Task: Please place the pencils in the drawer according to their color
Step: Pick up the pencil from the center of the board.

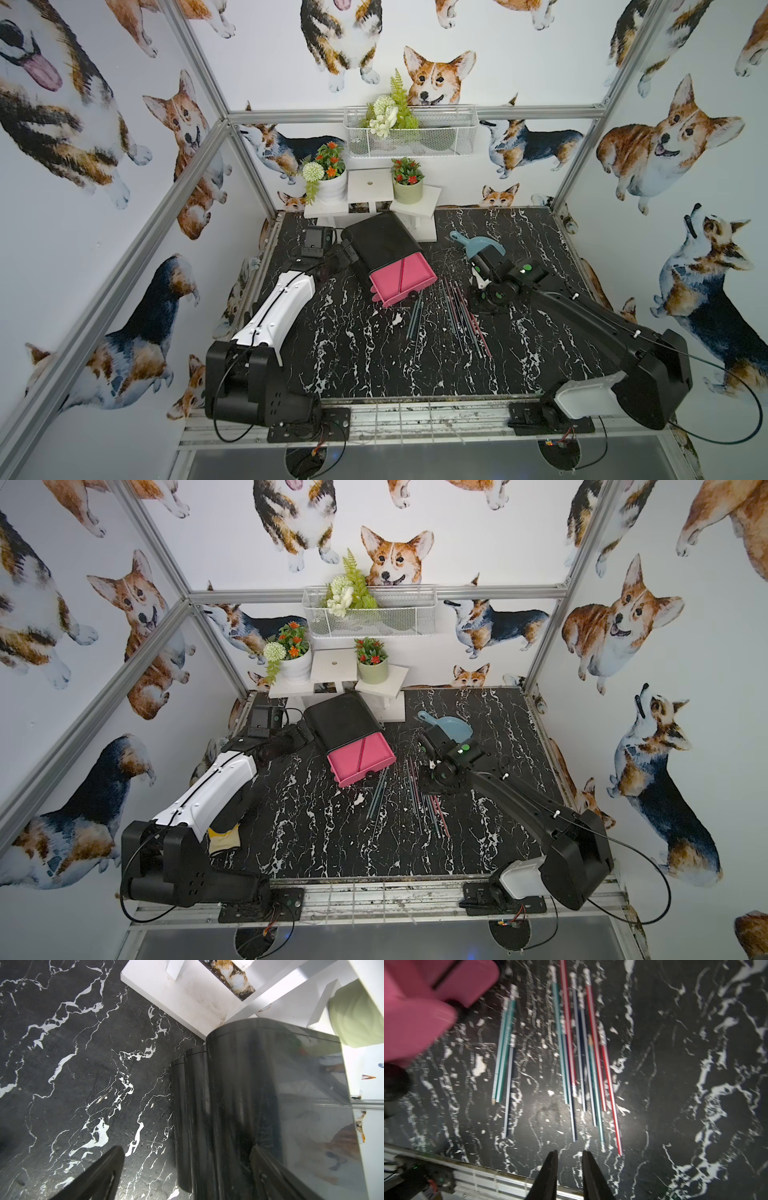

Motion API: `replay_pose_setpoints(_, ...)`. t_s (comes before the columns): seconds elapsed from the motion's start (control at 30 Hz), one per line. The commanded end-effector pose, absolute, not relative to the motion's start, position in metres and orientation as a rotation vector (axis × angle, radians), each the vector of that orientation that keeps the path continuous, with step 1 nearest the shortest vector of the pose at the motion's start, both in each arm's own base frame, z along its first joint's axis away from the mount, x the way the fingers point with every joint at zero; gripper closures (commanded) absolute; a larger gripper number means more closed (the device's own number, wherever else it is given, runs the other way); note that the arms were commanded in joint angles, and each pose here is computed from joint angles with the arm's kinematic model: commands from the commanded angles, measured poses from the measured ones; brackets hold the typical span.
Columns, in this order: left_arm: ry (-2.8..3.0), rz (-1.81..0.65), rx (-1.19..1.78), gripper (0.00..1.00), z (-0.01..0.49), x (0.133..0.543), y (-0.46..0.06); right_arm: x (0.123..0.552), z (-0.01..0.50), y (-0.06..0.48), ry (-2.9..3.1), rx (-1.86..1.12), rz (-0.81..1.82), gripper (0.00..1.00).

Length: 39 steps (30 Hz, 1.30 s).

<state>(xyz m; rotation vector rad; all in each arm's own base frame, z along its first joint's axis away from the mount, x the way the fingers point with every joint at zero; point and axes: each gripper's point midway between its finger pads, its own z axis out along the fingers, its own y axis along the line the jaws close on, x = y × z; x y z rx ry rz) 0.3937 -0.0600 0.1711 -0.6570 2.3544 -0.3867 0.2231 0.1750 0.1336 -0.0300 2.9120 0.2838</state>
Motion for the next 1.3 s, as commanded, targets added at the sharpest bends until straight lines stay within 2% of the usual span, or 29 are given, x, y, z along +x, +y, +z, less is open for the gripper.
replay_pose_setpoints(0.0,2.433,-0.376,-0.631,0.00,0.160,0.381,-0.063,0.211,0.116,0.148,2.939,-0.003,0.155,0.73)
replay_pose_setpoints(0.3,2.438,-0.364,-0.632,0.00,0.158,0.382,-0.062,0.193,0.079,0.134,3.007,-0.030,0.060,0.72)
replay_pose_setpoints(0.57,2.442,-0.372,-0.631,0.00,0.157,0.383,-0.063,0.199,0.056,0.139,3.032,-0.131,-0.043,0.65)
replay_pose_setpoints(0.83,2.445,-0.370,-0.637,0.00,0.155,0.383,-0.063,0.208,0.039,0.147,3.051,-0.184,-0.064,0.65)
replay_pose_setpoints(1.07,2.444,-0.365,-0.634,0.00,0.156,0.383,-0.062,0.207,0.021,0.147,3.081,-0.190,-0.072,0.65)
replay_pose_setpoints(1.27,2.449,-0.364,-0.632,0.00,0.156,0.382,-0.063,0.205,0.012,0.138,3.110,-0.110,-0.045,0.72)
